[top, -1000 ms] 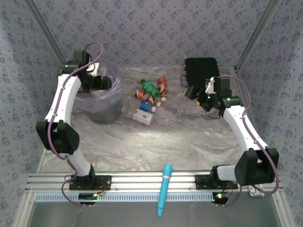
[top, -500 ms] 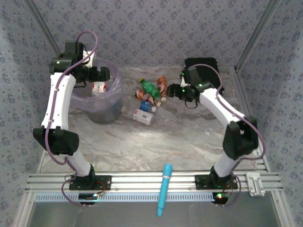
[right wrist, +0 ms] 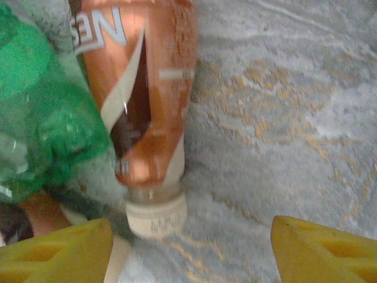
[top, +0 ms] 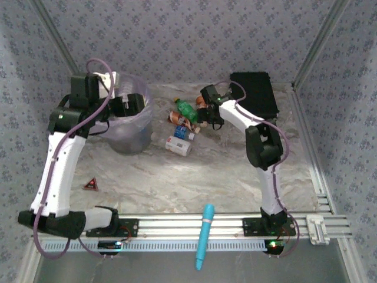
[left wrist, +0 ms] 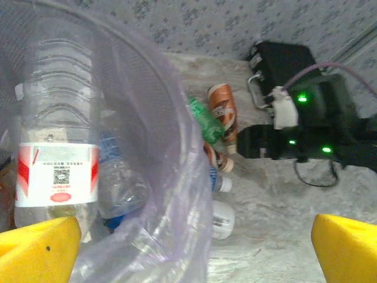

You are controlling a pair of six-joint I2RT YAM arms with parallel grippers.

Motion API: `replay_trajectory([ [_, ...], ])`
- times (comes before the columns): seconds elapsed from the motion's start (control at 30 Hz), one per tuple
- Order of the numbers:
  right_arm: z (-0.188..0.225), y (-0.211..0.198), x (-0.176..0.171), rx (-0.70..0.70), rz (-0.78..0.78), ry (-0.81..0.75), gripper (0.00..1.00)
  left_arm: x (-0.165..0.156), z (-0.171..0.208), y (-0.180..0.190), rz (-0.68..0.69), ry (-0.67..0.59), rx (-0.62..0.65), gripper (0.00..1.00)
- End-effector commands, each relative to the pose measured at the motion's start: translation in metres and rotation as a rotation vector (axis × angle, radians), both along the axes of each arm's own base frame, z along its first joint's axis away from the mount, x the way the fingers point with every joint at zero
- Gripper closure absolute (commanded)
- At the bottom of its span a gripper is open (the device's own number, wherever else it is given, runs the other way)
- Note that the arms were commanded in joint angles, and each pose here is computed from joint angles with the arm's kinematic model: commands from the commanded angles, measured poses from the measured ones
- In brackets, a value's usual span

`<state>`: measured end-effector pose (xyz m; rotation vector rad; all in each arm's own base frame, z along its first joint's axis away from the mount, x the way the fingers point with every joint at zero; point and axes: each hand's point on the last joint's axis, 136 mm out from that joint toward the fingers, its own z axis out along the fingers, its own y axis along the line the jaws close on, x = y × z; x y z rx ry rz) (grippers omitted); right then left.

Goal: Put the plastic bottles in the bin

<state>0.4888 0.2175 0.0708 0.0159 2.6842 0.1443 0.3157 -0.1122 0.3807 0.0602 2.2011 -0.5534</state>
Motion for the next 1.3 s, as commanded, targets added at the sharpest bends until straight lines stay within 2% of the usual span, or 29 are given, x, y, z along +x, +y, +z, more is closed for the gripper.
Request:
replay_trajectory([
  [0.0, -0.011, -0.002, 0.011, -0.056, -0.026, 0.014, 0.28, -0.004, 0.016, -0.005, 0.002, -0.047, -0.080, 0.00],
  [0.27, -0.031, 0.006, 0.028, -0.066, -0.031, 0.023, 0.36, -0.002, 0.009, -0.007, 0.000, -0.029, -0.080, 0.00],
  [0.63, -0.031, -0.002, 0.024, -0.091, -0.028, 0.025, 0.52, 0.003, 0.004, -0.010, -0.008, -0.015, -0.092, 0.00],
  [0.87, -0.002, -0.012, 0.018, -0.080, -0.020, -0.007, 0.59, 0.002, 0.008, -0.017, -0.023, -0.021, -0.145, 0.00],
  [1.07, 0.028, -0.023, 0.001, -0.049, -0.007, -0.014, 0.63, 0.013, 0.009, -0.022, 0.015, -0.018, -0.226, 0.00],
  [1.17, 0.050, -0.026, -0.014, 0.001, 0.017, -0.033, 0.66, 0.017, 0.022, -0.035, -0.009, -0.053, -0.270, 0.00],
  [1.27, 0.074, -0.021, -0.030, 0.124, 0.060, -0.062, 0.68, 0.020, 0.031, -0.051, -0.044, -0.074, -0.302, 0.00],
])
